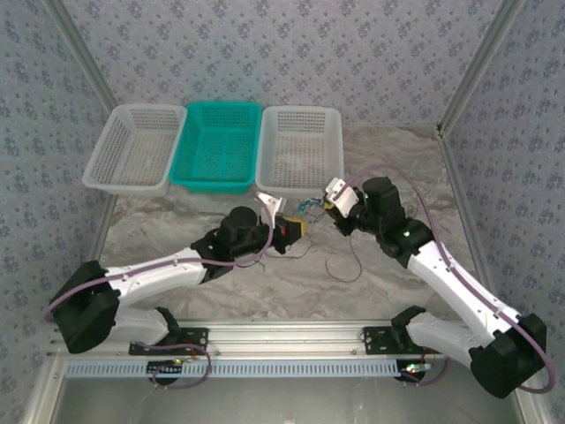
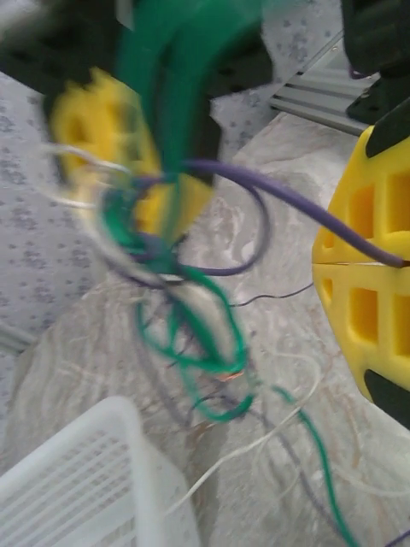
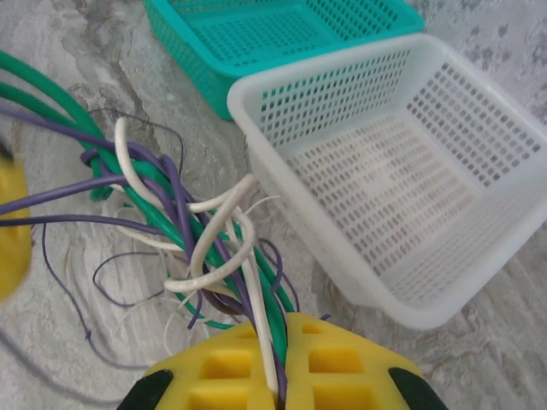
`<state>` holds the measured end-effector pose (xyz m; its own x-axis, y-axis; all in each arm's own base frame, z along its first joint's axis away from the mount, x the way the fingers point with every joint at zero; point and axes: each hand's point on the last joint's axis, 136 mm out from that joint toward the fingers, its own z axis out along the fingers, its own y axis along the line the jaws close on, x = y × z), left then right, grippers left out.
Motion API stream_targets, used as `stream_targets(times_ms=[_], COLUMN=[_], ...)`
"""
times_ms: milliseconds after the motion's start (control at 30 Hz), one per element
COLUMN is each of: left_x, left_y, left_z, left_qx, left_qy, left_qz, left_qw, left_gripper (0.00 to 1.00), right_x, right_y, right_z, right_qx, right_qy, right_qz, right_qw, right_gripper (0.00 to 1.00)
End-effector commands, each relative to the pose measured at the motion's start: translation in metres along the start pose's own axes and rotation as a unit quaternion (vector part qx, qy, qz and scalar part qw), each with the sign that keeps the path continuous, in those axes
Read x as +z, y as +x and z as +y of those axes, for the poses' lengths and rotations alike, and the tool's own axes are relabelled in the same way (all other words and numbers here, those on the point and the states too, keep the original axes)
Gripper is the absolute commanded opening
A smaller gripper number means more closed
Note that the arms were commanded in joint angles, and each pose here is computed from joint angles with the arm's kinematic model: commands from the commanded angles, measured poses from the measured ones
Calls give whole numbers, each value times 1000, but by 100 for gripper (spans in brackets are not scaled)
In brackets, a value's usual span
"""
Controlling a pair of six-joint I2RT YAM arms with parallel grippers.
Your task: Untangle the cables
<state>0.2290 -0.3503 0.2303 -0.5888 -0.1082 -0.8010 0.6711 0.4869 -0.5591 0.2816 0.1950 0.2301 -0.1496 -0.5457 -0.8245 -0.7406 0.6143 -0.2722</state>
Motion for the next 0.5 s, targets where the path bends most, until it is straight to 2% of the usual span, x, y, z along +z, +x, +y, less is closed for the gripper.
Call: stream_targets(times_ms=[0, 67, 133, 200, 267, 400, 467], left_x=[-20, -26, -31, -33, -33, -29, -29], left_y=[-44, -42, -40, -36, -32, -28, -27], left_z=[-11, -5, -1, 3, 4, -2, -4], left_qx=[15, 20, 26, 28, 24, 18, 16], left_qy=[-1, -14, -21, -26, -25, -3, 4], left_qz=[-60, -50, -42, -37, -32, -20, -17], left_qw=[998, 998, 999, 999, 999, 1000, 1000], left_gripper=[0, 0, 0, 0, 0, 0, 0], right_x=[-5, -8, -14, -20, -24, -19, -11], right_y=[10, 14, 17, 22, 29, 61, 76], right_z=[6, 8, 10, 9, 8, 22, 37], right_qx=[50, 77, 113, 175, 260, 413, 434], right_qy=[9, 13, 15, 27, 33, 29, 1], right_qz=[-9, -19, -27, -25, -19, 24, 44], right_qw=[999, 997, 993, 984, 965, 910, 900], right_gripper=[18, 43, 74, 93, 97, 92, 89])
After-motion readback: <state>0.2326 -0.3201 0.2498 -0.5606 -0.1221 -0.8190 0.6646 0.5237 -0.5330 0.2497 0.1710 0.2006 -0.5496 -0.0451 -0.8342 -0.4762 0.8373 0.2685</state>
